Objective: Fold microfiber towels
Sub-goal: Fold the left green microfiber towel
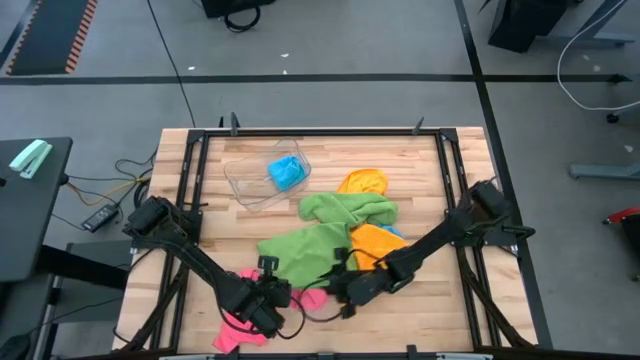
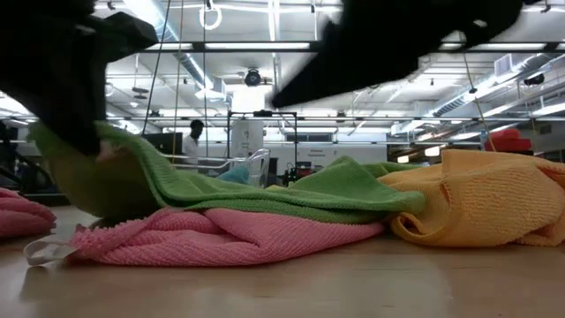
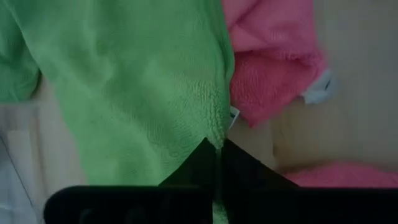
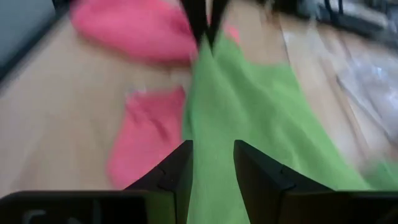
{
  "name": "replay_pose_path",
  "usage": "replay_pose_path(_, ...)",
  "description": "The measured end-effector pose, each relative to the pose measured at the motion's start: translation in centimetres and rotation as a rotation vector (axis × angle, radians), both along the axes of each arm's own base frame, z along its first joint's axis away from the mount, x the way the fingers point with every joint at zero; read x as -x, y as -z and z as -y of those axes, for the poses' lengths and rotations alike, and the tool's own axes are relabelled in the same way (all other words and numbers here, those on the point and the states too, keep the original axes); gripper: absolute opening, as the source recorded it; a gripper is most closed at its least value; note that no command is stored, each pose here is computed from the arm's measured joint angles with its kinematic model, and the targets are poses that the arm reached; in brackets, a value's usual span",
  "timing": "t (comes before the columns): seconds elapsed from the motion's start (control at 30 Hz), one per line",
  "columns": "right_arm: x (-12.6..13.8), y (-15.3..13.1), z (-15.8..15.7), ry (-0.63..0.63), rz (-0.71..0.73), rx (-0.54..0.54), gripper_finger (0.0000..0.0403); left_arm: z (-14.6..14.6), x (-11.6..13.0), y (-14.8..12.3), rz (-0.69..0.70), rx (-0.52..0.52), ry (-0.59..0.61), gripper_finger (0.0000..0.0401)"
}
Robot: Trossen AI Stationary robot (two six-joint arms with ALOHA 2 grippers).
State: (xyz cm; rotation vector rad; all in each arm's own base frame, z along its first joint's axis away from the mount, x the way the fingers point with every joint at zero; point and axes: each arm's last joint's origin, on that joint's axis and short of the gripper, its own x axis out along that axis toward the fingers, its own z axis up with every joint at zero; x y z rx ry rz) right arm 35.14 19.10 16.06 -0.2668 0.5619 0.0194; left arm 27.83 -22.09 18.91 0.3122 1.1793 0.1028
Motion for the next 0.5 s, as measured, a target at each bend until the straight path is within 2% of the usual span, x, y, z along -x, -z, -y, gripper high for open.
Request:
replay_pose_path(0.17, -2.5, 0.1, -1.5, -0.045, 0.006, 0.048, 0.0153, 0.1, -0.1, -1.0, 0.025, 0.087, -0.005, 0.0011)
replay_pose_path(0.3, -4.1, 0.2, -2.5, -0.067, 0.024, 0.072, 0.0193, 0.4, -0.2, -1.5, 0.061, 0.169, -0.054, 0.0022)
replay_pose_path(0.5, -5.1, 1.2, -3.7, -0.096, 0.025, 0.127, 0.0225, 0.9, -0.7, -1.7, 0.125, 0.254, -0.091, 0.0023)
